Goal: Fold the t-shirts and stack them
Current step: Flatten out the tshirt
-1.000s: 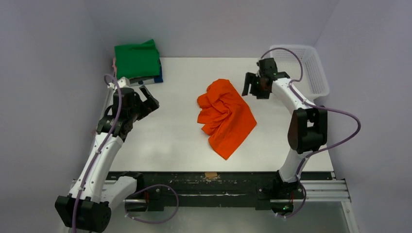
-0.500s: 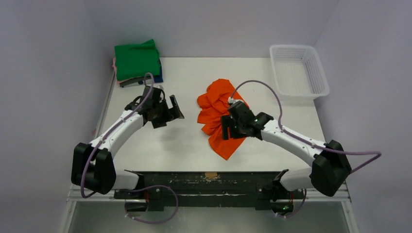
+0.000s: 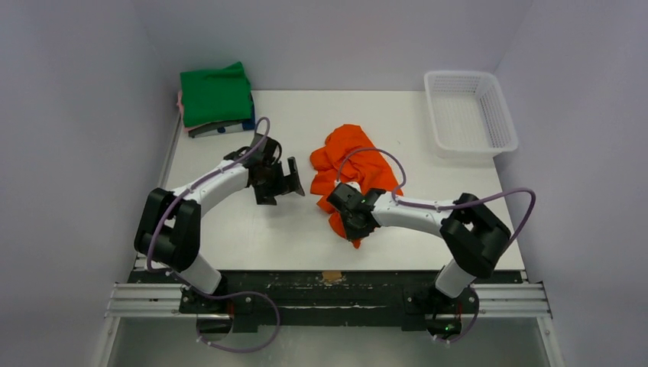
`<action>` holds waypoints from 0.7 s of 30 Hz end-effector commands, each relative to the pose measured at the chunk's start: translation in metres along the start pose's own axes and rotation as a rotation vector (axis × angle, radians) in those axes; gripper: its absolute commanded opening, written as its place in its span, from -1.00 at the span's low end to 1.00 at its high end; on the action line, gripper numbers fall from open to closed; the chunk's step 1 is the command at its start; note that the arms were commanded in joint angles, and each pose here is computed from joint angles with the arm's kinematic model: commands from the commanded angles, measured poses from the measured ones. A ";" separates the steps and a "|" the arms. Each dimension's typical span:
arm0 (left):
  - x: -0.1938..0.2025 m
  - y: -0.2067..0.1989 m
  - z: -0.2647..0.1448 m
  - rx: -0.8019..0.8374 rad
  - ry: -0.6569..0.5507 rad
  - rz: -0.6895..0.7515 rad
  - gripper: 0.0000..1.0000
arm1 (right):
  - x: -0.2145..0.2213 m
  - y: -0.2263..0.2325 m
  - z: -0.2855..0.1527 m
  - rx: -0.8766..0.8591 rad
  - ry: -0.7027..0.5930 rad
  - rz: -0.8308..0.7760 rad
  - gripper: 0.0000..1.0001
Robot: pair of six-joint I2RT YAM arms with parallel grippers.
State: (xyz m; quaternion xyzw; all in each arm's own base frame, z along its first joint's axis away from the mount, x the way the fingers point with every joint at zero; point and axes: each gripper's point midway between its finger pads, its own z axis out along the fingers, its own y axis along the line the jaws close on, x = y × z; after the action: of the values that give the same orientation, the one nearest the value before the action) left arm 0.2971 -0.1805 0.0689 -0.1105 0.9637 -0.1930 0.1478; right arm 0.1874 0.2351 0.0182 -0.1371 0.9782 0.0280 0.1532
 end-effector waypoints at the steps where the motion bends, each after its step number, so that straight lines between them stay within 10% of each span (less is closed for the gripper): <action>1: -0.001 -0.028 0.001 0.054 -0.003 0.047 1.00 | 0.014 -0.039 0.000 0.105 0.012 0.095 -0.99; 21: -0.014 -0.081 0.076 -0.020 0.021 0.123 0.55 | -0.044 -0.153 -0.086 0.189 -0.309 0.439 -1.00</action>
State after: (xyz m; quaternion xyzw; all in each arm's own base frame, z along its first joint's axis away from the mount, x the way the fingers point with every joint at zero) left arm 0.3186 -0.2706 0.0352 -0.0356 0.9742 -0.1919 0.1130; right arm 0.2432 0.1044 0.1121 0.1005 0.9480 0.0214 0.3011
